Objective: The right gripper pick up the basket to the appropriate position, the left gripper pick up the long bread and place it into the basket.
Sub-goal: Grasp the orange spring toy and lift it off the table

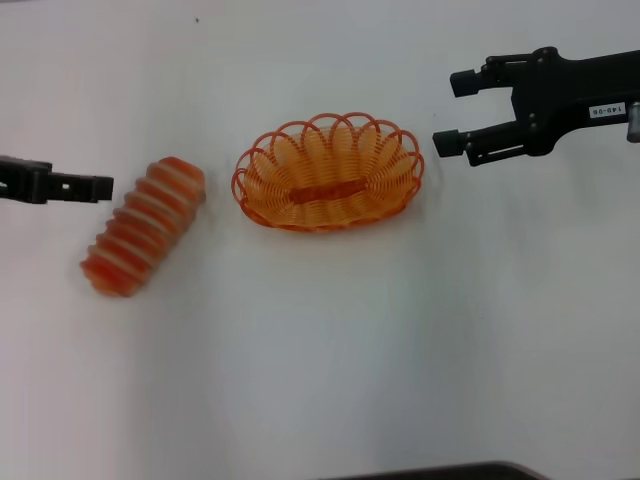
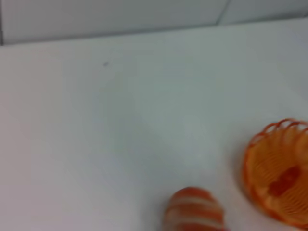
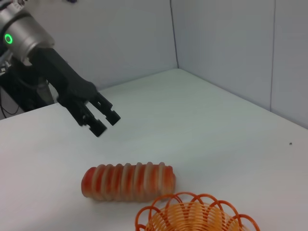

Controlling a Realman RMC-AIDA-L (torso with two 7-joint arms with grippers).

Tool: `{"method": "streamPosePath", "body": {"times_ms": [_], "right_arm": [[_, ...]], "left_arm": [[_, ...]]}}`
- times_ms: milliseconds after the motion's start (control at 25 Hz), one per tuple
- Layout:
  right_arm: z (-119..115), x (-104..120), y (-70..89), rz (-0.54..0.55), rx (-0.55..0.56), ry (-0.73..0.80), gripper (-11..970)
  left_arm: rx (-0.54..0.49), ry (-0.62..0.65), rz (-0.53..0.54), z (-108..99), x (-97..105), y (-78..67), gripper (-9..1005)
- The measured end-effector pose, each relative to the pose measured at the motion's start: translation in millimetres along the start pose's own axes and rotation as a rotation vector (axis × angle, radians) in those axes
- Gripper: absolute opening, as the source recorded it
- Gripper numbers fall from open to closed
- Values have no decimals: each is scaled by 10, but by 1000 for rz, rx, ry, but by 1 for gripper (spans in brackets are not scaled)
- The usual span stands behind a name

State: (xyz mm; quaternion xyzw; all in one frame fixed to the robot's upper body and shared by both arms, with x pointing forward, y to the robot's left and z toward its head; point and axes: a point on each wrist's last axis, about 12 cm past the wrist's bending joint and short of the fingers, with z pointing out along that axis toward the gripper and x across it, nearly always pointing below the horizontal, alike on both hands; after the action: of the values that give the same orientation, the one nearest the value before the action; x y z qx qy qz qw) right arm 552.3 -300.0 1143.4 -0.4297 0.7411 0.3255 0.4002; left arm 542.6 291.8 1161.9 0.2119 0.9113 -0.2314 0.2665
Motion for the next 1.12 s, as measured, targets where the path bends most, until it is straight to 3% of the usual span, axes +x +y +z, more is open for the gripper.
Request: {"method": "streamPosePath", "body": {"times_ms": [360, 840, 1120], "right_arm": [[41, 3, -7, -1, 11, 3, 886], [76, -11, -28, -6, 27, 8, 886], [92, -22, -31, -8, 29, 7, 886]], "left_arm": [[-175, 63, 8, 371, -95, -40, 916], [-106, 150, 108, 655, -106, -317, 901], [-113, 165, 133, 807, -91, -394, 886]]}}
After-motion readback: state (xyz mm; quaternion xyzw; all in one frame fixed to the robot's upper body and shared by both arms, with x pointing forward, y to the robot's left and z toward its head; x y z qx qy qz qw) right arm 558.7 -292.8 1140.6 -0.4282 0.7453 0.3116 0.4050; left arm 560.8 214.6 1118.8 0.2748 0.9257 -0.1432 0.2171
